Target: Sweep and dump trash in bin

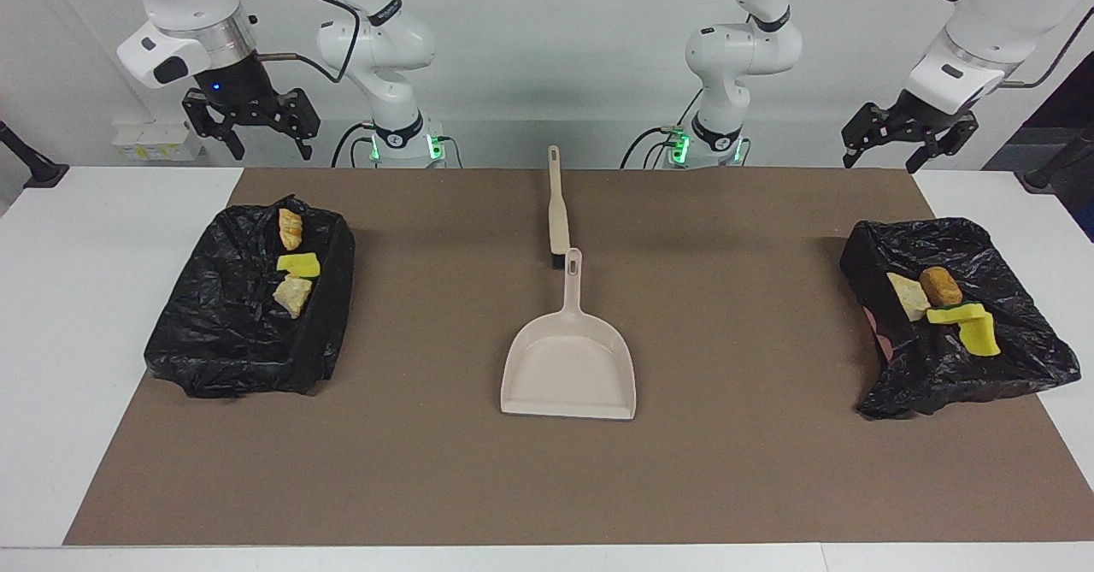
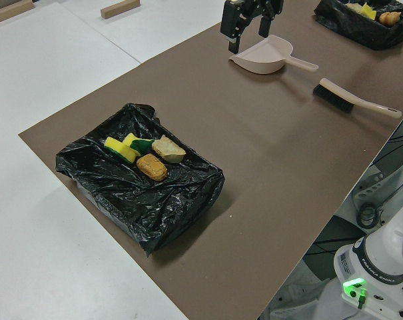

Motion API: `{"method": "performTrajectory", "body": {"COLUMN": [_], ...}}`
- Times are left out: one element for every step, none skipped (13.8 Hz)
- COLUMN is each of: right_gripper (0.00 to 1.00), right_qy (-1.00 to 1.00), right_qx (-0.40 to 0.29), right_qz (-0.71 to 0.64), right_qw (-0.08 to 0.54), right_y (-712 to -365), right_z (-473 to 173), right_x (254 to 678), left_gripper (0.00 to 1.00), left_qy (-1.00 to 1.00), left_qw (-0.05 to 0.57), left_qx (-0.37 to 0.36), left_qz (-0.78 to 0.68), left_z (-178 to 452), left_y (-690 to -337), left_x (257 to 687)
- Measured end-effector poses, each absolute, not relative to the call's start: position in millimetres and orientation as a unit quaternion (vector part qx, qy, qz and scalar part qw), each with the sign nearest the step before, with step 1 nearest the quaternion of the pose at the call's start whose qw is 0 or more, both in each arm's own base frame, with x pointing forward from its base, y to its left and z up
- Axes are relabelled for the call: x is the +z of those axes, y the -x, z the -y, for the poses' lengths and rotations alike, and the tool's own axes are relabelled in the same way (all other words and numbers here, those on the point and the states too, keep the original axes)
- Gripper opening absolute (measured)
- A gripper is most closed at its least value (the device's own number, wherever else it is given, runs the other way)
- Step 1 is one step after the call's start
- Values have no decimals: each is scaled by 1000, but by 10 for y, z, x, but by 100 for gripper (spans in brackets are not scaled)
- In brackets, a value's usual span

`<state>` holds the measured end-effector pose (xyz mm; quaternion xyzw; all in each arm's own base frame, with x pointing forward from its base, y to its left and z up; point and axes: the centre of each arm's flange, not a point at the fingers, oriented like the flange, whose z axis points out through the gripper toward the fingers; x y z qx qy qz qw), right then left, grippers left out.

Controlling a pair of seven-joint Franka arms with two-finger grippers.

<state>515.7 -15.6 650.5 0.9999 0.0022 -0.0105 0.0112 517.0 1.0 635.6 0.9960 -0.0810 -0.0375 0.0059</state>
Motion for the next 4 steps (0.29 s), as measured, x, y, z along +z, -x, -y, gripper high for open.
{"method": "performTrajectory", "body": {"right_gripper": [100, 100, 100, 100], "right_qy": [-1000, -1000, -1000, -1000], "right_qx": [-11, -11, -11, -11], "right_qz": [-2, -2, -2, -2], "right_qw": [11, 11, 11, 11], "right_y": [-5157, -5157, -5157, -5157], "right_z": [156, 156, 156, 156], "right_x": [6505, 6505, 6505, 6505], "left_gripper": [100, 100, 100, 100], "left_qy": [-996, -996, -996, -996], "left_qw": [5, 5, 5, 4], "left_qx": [-38, -39, -39, -39], "left_qz": [81, 81, 81, 81], "left_z": [-5, -6, -7, -7], "left_y": [-5168, -5167, -5167, -5167], "left_x": [6354, 6354, 6354, 6353]}}
